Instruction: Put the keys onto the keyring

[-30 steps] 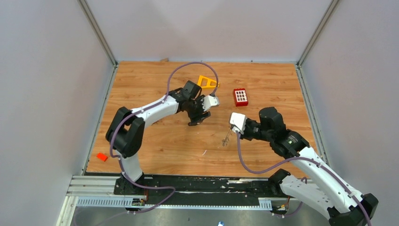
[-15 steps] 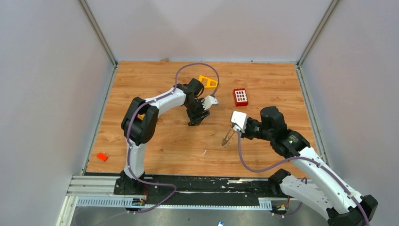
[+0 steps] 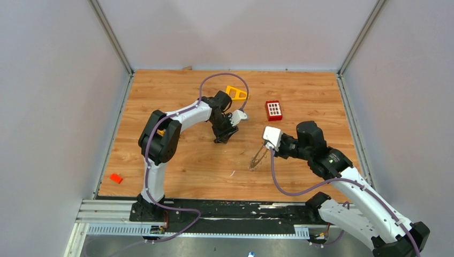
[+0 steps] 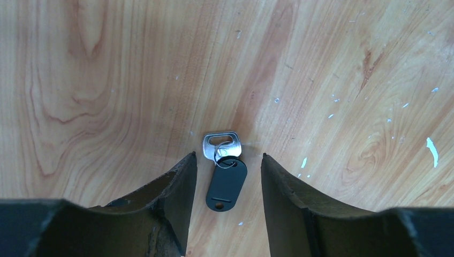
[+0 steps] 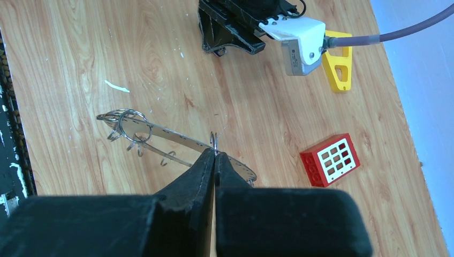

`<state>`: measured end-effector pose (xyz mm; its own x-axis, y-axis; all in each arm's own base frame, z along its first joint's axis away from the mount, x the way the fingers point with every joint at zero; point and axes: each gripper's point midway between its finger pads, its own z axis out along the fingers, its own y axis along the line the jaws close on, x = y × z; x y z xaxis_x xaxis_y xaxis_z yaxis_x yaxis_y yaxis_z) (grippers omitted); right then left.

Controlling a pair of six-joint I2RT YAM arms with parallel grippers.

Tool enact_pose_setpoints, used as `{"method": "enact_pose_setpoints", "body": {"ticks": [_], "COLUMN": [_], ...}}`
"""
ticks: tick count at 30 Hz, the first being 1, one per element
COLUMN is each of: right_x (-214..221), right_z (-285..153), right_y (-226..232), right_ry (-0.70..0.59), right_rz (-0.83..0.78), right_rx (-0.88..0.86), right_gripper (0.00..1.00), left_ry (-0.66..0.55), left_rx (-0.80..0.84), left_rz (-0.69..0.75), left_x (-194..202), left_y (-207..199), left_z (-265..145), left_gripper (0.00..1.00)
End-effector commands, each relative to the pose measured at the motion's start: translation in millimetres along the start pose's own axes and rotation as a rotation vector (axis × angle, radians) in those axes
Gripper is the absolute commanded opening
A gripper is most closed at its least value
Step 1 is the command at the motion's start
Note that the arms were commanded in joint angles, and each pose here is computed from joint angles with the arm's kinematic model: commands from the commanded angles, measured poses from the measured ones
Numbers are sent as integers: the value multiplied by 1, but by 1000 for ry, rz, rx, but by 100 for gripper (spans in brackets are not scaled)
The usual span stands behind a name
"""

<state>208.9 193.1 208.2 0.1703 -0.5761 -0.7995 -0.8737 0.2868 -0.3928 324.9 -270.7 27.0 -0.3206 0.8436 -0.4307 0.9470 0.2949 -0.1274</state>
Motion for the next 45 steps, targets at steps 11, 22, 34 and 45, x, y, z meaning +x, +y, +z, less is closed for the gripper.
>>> {"method": "enact_pose_setpoints", "body": {"ticks": [11, 22, 34, 45], "right_x": [-8, -4, -2, 1], "right_z": [-1, 1, 2, 4], "right_y": [-5, -4, -5, -4], "right_ry": [-30, -17, -9, 4], "right_rz": [-9, -4, 1, 6], "right_rx": [13, 7, 9, 6], "right_gripper": [0, 0, 0, 0], "left_ry": [-7, -6, -50, -129], "left_rx": [14, -5, -15, -93], "left_rz": [-4, 5, 7, 78], "left_x": [0, -2, -9, -18], "left_y": [-7, -8, -21, -36], "left_z": [12, 6, -13, -31], "left_gripper": [41, 19, 0, 1]}}
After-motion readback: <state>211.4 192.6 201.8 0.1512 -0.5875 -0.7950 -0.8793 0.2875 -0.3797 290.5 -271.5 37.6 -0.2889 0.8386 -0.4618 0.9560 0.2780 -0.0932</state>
